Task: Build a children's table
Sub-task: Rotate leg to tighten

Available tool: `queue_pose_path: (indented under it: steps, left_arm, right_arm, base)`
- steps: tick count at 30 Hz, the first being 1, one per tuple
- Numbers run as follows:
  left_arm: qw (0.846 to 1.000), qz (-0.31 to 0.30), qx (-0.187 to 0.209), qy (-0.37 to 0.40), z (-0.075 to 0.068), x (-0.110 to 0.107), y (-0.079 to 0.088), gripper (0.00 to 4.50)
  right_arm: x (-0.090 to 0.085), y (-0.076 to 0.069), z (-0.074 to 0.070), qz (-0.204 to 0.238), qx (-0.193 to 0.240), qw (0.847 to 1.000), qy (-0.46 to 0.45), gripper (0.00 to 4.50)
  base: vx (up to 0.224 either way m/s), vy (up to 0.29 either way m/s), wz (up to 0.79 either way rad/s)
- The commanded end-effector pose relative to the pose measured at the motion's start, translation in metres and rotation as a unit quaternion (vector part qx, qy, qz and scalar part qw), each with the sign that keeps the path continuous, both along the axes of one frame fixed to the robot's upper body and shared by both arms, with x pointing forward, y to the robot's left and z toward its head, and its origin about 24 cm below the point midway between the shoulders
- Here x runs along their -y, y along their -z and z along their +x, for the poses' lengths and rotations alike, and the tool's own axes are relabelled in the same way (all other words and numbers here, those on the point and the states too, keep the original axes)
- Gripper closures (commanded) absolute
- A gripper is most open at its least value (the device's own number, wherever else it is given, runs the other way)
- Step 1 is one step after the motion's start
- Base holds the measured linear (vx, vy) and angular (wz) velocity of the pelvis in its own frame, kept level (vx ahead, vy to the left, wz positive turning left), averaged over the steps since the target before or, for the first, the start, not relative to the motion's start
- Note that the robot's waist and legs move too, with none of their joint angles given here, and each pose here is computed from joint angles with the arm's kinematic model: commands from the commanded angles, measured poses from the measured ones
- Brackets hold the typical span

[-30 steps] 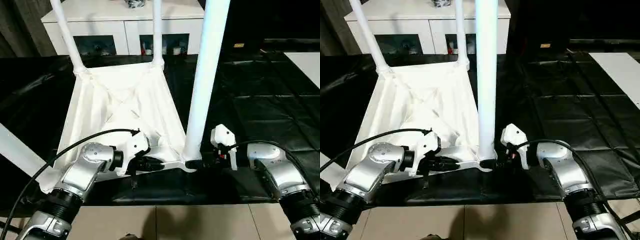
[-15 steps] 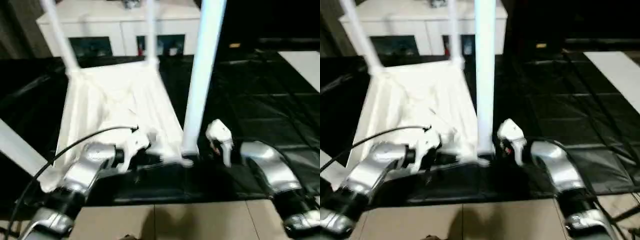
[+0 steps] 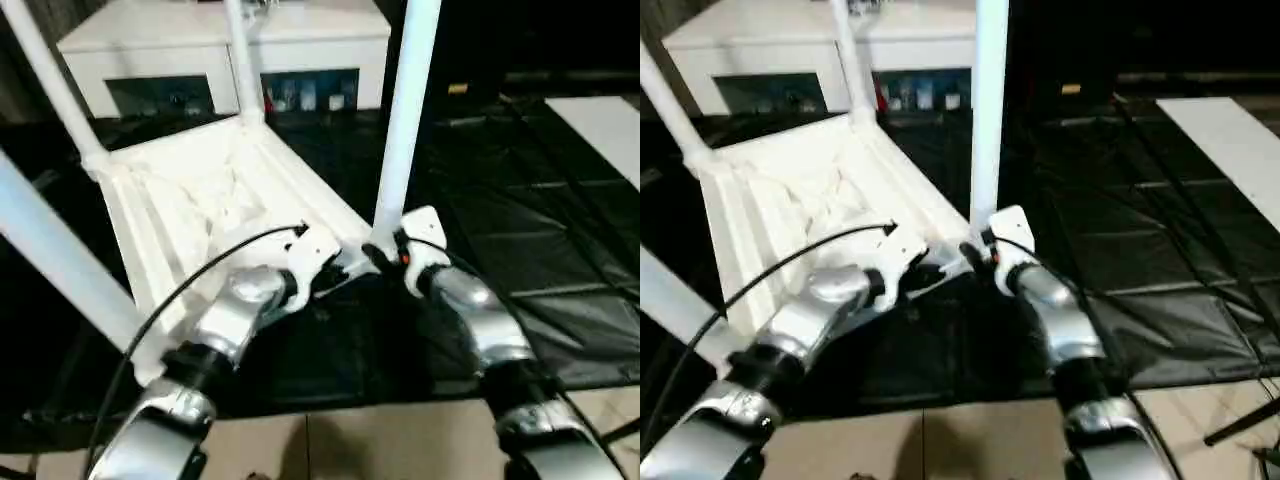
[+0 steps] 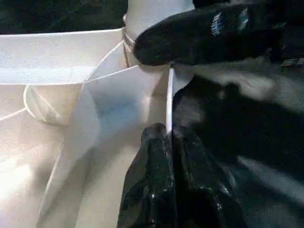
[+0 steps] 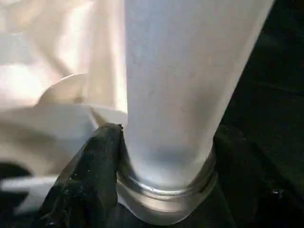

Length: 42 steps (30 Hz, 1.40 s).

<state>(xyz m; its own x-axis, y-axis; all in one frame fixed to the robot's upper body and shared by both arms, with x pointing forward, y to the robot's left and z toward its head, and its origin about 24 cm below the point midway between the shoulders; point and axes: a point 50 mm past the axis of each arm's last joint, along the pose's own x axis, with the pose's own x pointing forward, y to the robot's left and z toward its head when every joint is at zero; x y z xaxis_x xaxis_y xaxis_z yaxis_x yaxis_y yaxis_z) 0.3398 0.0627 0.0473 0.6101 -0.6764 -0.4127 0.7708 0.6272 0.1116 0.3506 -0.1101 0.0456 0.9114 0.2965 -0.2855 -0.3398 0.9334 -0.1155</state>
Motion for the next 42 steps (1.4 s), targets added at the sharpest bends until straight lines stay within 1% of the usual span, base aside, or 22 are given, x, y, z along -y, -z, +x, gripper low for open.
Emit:
queue_pose_path:
  steps: [1,3,5,6,7,8,9,10,11,13,14,16,19,21,22,23,24,25,27,30,35,42]
  left_arm:
    - [0.995,-0.018,0.041,-0.09,0.014,-0.007,-0.011,4.5]
    - [0.995,-0.018,0.043,-0.087,0.015,-0.005,-0.012,4.5]
    - [0.996,-0.017,0.043,-0.075,0.013,-0.004,-0.011,4.5]
    - [0.997,-0.017,0.042,-0.067,0.012,-0.005,-0.01,4.5]
    - [0.997,-0.018,0.041,-0.059,0.011,-0.005,-0.01,4.5]
    - [0.997,-0.018,0.04,-0.055,0.011,-0.005,-0.009,4.5]
    - [0.998,-0.019,0.039,-0.049,0.01,-0.006,-0.009,4.5]
    - [0.998,-0.019,0.037,-0.039,0.008,-0.006,-0.008,4.5]
    - [0.999,-0.022,0.036,-0.024,0.006,-0.008,-0.007,4.5]
    - [0.999,-0.023,0.029,-0.014,0.004,-0.011,-0.006,4.5]
    - [0.999,-0.023,0.029,-0.014,0.004,-0.011,-0.006,4.5]
    - [0.999,-0.027,0.021,0.016,-0.002,-0.016,-0.003,4.5]
    - [0.997,-0.037,0.016,0.062,-0.009,-0.021,-0.004,4.5]
    - [0.995,-0.045,0.009,0.083,-0.013,-0.024,-0.004,4.5]
    - [0.993,-0.052,0.009,0.11,-0.017,-0.027,-0.006,4.5]
    - [0.991,-0.055,0.008,0.119,-0.018,-0.028,-0.007,4.5]
    - [0.987,-0.064,0.006,0.147,-0.024,-0.031,-0.009,4.5]
    - [0.986,-0.066,0.005,0.154,-0.025,-0.032,-0.009,4.5]
    - [0.98,-0.066,-0.003,0.188,-0.032,-0.041,-0.012,4.5]
    - [0.972,-0.061,-0.017,0.225,-0.041,-0.051,-0.012,4.5]
    - [0.966,-0.06,-0.034,0.25,-0.05,-0.058,-0.014,4.5]
    - [0.965,-0.061,-0.036,0.254,-0.052,-0.06,-0.015,4.5]
  right_arm:
    - [-0.012,0.009,-0.001,-0.042,-0.009,0.999,0.019,1.89]
    - [-0.016,0.009,-0.001,-0.051,-0.006,0.999,0.015,1.89]
    - [-0.018,0.008,-0.001,-0.039,0.001,0.999,0.007,1.89]
    - [-0.019,0.006,-0.003,-0.019,0.003,1.0,-0.014,1.89]
    - [-0.019,0.005,-0.004,-0.004,0.005,1.0,-0.026,1.26]
    - [-0.019,0.004,-0.004,0.003,0.007,0.999,-0.032,1.26]
    - [-0.017,0.004,-0.004,0.01,0.007,0.999,-0.034,1.26]
    - [-0.014,0.003,-0.003,0.019,0.007,0.999,-0.032,1.06]
    - [-0.009,0.002,-0.004,0.033,0.004,0.998,-0.046,1.06]
    - [-0.003,0.001,-0.003,0.039,0.005,0.998,-0.058,0.79]
    - [-0.003,0.001,-0.003,0.039,0.005,0.998,-0.058,0.76]
    - [0.008,-0.004,-0.007,0.049,0.004,0.992,-0.113,0.55]
    - [0.018,-0.01,-0.015,0.064,-0.004,0.979,-0.191,0.55]
    - [0.024,-0.013,-0.021,0.056,-0.007,0.969,-0.241,0.55]
    - [0.03,-0.014,-0.027,0.045,-0.012,0.959,-0.28,0.55]
    - [0.032,-0.014,-0.029,0.041,-0.014,0.956,-0.292,0.55]
    - [0.037,-0.014,-0.034,0.03,-0.023,0.946,-0.321,0.55]
    - [0.038,-0.014,-0.035,0.027,-0.025,0.944,-0.327,0.55]
    - [0.046,-0.014,-0.041,0.013,-0.042,0.932,-0.36,0.55]
    - [0.051,-0.015,-0.045,0.009,-0.056,0.918,-0.392,0.55]
    - [0.05,-0.016,-0.048,-0.006,-0.063,0.908,-0.413,0.55]
    - [0.049,-0.013,-0.05,-0.01,-0.073,0.899,-0.432,0.55]
  base:
    - [0.0,0.0,0.0]
    - [0.0,0.0,0.0]
    - [0.0,0.0,0.0]
    - [0.0,0.0,0.0]
    - [0.0,0.0,0.0]
    - [0.0,0.0,0.0]
    - [0.0,0.0,0.0]
    - [0.0,0.0,0.0]
    - [0.0,0.0,0.0]
    - [0.0,0.0,0.0]
    - [0.0,0.0,0.0]
    - [0.0,0.0,0.0]
    - [0.0,0.0,0.0]
    - [0.0,0.0,0.0]
    - [0.0,0.0,0.0]
    - [0.0,0.0,0.0]
    - [0.0,0.0,0.0]
    - [0.0,0.0,0.0]
    - [0.0,0.0,0.0]
    - [0.0,0.0,0.0]
    - [0.0,0.0,0.0]
    - [0.0,0.0,0.0]
